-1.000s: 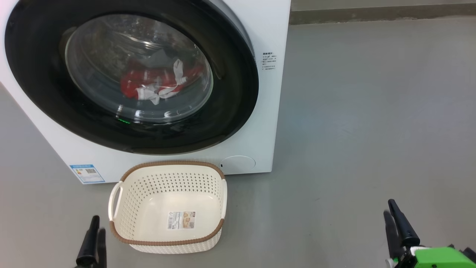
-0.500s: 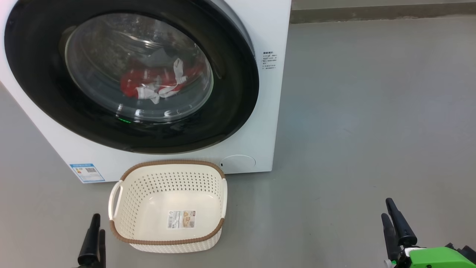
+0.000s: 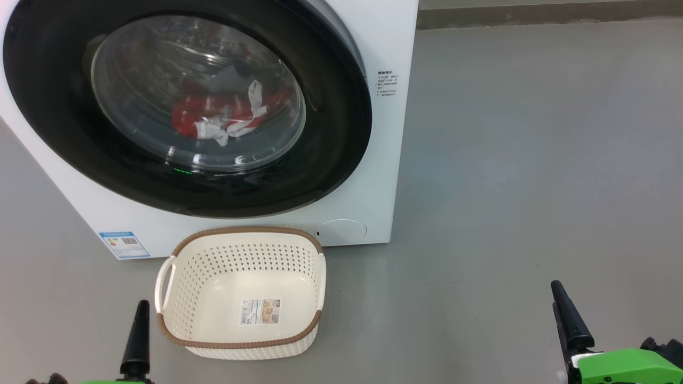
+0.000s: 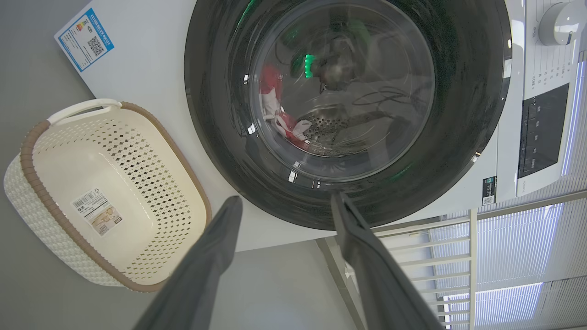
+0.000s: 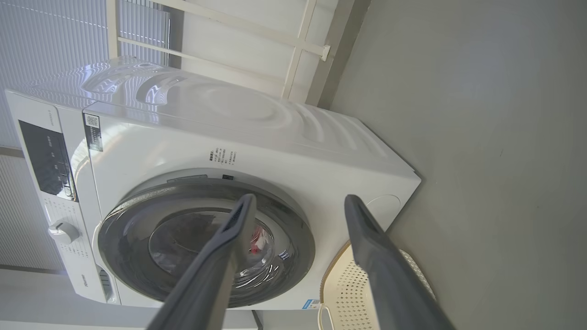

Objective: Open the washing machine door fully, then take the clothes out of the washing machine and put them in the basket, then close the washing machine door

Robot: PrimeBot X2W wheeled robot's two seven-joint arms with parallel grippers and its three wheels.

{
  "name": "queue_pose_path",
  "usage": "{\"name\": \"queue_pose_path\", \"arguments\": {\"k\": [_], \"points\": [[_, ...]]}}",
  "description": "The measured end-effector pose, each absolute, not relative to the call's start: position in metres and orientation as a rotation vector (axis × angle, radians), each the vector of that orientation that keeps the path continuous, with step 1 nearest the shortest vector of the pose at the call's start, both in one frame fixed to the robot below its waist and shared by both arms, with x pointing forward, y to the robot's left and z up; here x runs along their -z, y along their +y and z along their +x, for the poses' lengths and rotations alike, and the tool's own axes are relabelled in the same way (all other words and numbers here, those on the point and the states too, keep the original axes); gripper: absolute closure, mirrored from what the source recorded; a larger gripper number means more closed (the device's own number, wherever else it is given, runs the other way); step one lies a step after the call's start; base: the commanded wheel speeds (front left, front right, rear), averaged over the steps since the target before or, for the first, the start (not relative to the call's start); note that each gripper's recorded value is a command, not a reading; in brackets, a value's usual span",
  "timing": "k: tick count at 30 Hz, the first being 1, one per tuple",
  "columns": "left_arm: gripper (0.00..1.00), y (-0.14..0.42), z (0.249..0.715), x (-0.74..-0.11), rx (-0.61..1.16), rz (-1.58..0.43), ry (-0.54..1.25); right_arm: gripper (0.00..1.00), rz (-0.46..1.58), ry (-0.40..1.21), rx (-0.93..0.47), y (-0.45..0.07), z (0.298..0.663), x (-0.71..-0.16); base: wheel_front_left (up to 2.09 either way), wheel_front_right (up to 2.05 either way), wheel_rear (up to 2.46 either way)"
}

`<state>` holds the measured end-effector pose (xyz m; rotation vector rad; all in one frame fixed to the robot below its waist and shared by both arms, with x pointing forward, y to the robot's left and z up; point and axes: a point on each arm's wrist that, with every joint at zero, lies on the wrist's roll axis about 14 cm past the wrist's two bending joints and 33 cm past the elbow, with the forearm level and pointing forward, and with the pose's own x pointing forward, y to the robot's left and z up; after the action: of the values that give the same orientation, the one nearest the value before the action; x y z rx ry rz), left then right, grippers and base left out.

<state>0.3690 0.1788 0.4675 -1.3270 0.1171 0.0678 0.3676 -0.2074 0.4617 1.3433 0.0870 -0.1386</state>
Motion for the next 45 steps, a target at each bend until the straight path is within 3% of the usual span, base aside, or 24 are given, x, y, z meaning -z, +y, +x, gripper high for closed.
{"name": "queue_pose_path", "arguments": {"k": [45], "points": [[0.0,0.166,0.365,-0.483,0.034,-0.754,0.069,0.0,0.794,0.058,0.027,-0.195,0.372,-0.479,0.0,0.0,0.0]]}}
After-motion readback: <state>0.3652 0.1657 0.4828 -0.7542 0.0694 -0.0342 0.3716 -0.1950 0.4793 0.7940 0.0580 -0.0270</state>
